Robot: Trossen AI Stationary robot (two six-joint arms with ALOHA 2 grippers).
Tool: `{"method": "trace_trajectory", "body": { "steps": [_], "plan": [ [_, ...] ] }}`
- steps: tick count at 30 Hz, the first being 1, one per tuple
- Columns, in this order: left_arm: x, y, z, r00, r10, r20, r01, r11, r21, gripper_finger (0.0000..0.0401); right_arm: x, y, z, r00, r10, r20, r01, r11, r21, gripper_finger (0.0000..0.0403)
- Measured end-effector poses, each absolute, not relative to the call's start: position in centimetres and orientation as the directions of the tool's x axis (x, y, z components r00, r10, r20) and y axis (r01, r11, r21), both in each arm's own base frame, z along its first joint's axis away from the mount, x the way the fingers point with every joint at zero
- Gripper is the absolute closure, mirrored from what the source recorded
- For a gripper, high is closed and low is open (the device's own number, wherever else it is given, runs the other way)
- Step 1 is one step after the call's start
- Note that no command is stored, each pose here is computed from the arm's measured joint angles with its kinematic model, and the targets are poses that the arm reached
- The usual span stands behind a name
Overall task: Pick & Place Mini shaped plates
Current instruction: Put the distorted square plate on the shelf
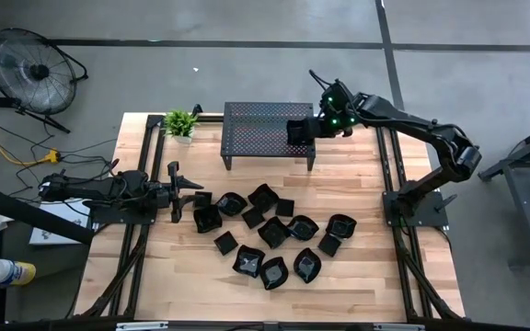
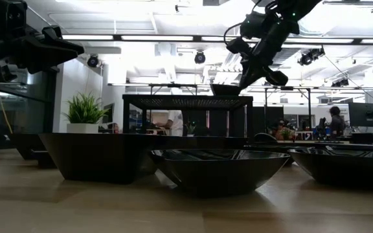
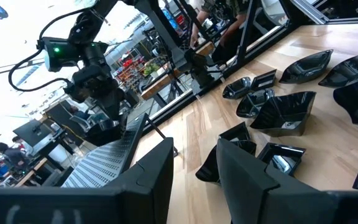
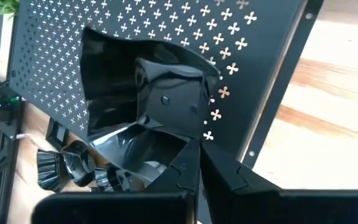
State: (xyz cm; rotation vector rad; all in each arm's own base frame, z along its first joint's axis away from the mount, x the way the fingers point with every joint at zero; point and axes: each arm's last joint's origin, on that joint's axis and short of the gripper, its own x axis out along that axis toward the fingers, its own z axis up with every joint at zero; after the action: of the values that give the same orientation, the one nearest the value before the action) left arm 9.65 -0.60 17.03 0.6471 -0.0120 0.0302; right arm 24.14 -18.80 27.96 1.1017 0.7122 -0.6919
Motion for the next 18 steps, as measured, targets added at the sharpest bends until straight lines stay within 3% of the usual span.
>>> {"method": "trace_trajectory", "body": {
  "steps": [18],
  "plan": [
    [9.66,-0.6,17.03,0.999,0.024,0.02,-0.032,0.797,0.603,0.0281,23.58,-19.08,28.47,0.615,-0.139,-0.776,0.766,0.338,0.546,0.03]
  ]
}}
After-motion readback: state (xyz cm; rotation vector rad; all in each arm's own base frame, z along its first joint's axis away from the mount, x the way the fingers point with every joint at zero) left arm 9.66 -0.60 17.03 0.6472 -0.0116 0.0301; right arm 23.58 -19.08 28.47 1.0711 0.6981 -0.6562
